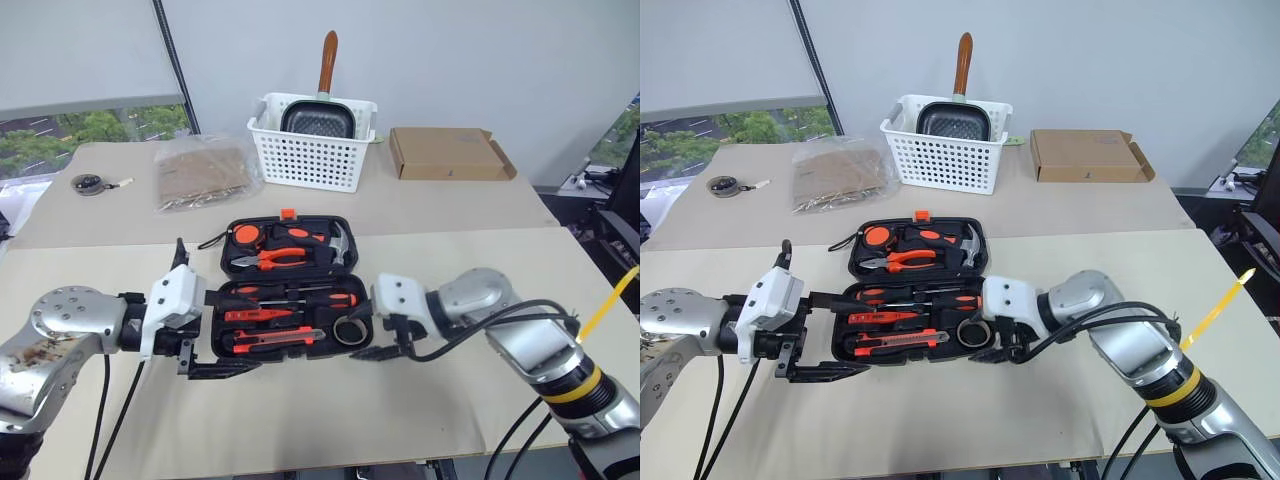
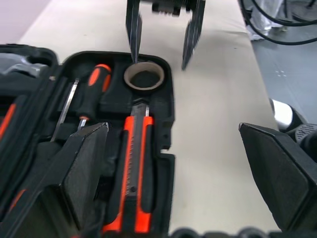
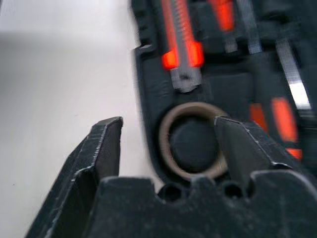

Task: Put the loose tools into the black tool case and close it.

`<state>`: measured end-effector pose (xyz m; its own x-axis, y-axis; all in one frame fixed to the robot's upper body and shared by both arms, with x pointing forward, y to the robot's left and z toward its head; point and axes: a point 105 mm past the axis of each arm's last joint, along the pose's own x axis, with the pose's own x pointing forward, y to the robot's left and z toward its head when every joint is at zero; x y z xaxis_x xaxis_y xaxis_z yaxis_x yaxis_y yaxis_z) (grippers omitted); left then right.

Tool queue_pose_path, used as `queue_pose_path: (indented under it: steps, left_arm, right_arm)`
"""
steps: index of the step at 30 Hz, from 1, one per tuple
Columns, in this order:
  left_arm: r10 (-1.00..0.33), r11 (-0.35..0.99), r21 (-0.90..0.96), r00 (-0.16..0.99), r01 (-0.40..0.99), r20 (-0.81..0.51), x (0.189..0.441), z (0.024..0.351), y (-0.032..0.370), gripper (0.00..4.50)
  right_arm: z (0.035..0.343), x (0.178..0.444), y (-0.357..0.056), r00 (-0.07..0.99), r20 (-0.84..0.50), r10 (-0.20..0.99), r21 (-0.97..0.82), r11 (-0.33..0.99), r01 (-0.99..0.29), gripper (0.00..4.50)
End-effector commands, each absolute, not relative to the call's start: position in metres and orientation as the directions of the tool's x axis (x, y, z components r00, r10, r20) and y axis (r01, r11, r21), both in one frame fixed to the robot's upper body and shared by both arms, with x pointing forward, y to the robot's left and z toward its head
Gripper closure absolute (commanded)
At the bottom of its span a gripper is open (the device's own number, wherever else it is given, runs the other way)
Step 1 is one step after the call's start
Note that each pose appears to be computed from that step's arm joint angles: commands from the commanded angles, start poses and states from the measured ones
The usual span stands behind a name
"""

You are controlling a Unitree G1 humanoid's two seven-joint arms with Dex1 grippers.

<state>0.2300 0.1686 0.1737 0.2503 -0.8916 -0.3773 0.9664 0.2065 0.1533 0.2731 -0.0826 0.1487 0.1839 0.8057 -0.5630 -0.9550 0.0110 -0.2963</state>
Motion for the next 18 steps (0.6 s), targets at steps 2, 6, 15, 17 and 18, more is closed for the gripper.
queue_pose_path:
  steps: [2,6,15,17,18]
  left_arm:
    - [-0.896,0.266,0.174,0.310,0.948,-0.319,0.241,0.180,0.180,0.00]
    - [-0.887,0.363,0.154,0.392,0.919,-0.243,0.256,0.177,0.191,0.00]
    - [-0.662,0.749,-0.065,0.741,0.659,-0.114,0.335,0.165,0.228,0.00]
    - [-0.598,0.801,-0.120,0.793,0.586,-0.119,0.351,0.164,0.240,0.00]
    - [-0.578,0.814,-0.156,0.808,0.559,-0.119,0.356,0.164,0.245,0.00]
  right_arm:
    - [0.172,0.289,-0.085,0.271,-0.471,0.839,-0.369,0.091,-0.925,1.19]
    - [0.174,0.316,-0.083,0.381,-0.333,0.863,-0.279,0.296,-0.914,1.19]
    - [0.146,0.403,-0.104,0.663,-0.269,0.698,0.014,0.692,-0.722,1.19]
    - [0.145,0.413,-0.102,0.672,-0.269,0.690,0.100,0.714,-0.693,1.19]
    - [0.144,0.417,-0.101,0.677,-0.275,0.683,0.138,0.725,-0.675,1.19]
